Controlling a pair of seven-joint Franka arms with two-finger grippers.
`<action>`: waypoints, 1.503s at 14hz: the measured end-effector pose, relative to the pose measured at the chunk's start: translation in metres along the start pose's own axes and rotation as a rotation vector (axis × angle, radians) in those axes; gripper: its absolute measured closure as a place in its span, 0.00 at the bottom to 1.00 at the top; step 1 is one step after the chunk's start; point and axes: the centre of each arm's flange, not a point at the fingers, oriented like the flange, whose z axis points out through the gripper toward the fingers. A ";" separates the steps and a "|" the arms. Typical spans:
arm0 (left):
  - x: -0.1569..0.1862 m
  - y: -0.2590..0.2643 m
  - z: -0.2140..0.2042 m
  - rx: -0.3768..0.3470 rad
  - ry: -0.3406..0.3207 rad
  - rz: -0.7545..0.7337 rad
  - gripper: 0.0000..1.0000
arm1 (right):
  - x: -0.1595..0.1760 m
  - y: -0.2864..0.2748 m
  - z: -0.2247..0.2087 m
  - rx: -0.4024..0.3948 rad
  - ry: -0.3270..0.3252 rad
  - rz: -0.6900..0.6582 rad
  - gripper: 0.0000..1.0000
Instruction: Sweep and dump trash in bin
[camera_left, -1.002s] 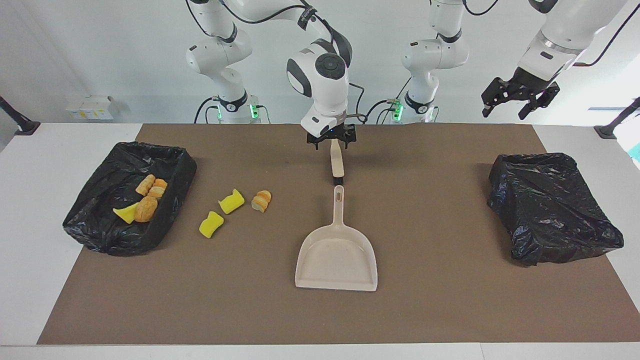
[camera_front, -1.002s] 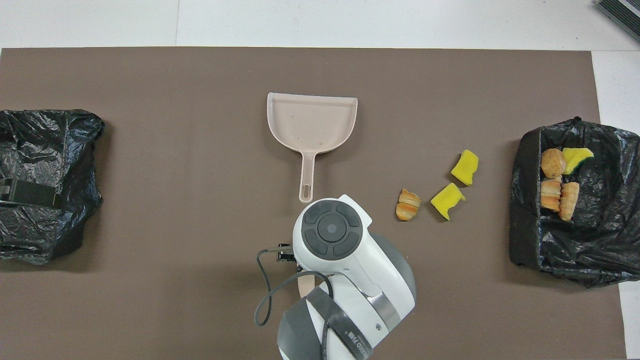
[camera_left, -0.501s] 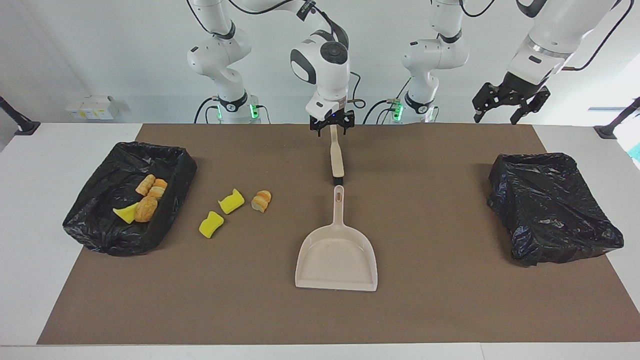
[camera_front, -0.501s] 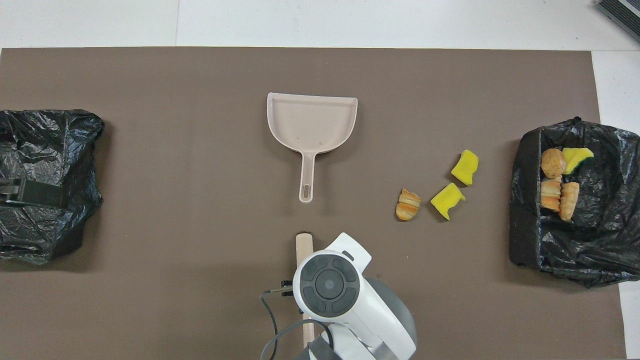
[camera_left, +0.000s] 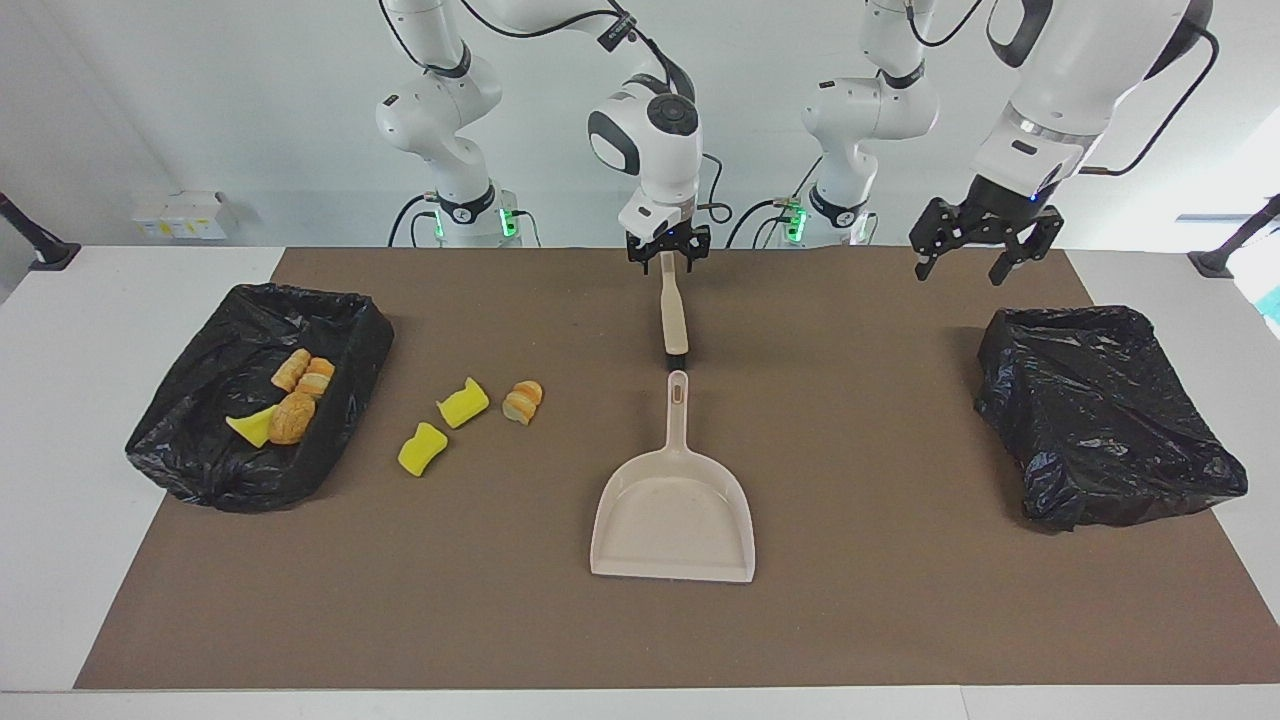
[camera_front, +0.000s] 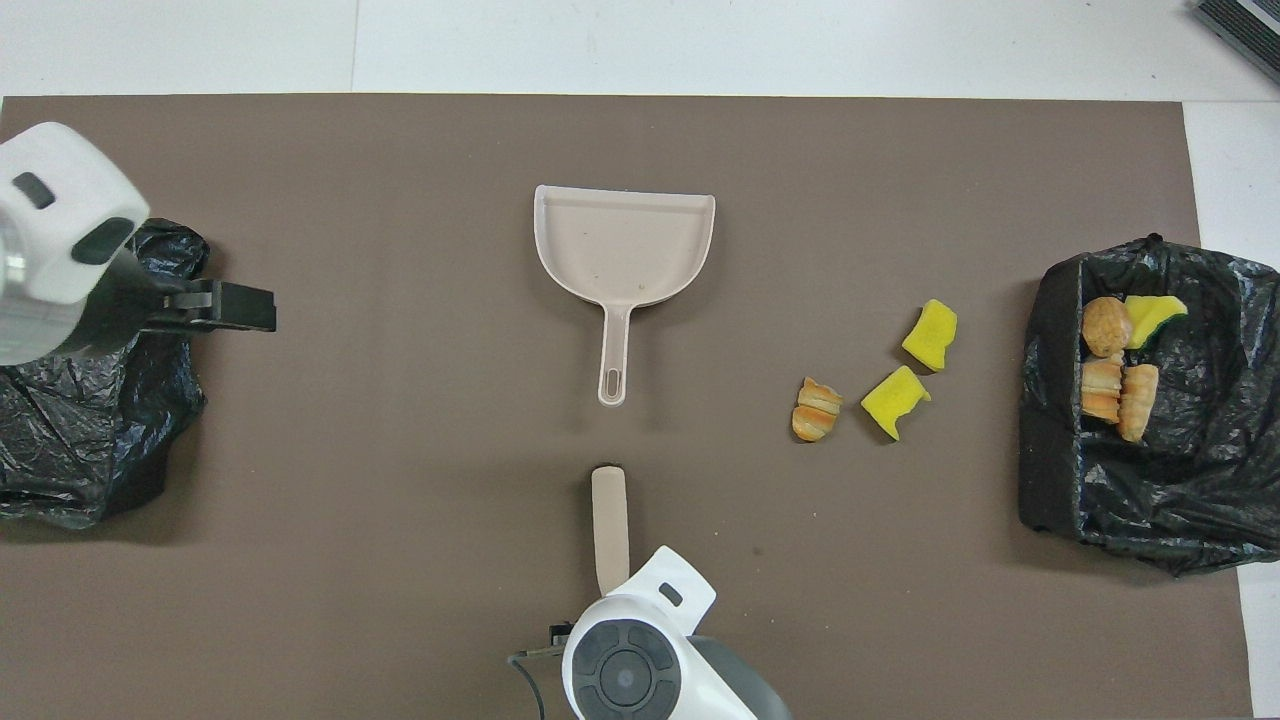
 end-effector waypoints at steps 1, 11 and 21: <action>0.002 0.016 0.011 -0.007 0.004 -0.007 0.00 | -0.001 0.000 0.000 0.003 -0.005 0.003 0.33; 0.006 0.134 0.112 -0.067 0.004 0.020 0.00 | -0.016 -0.008 0.006 0.018 -0.069 0.017 0.74; -0.020 0.231 0.210 -0.040 -0.060 0.029 0.00 | 0.071 0.109 -0.113 -0.051 -0.184 0.006 0.74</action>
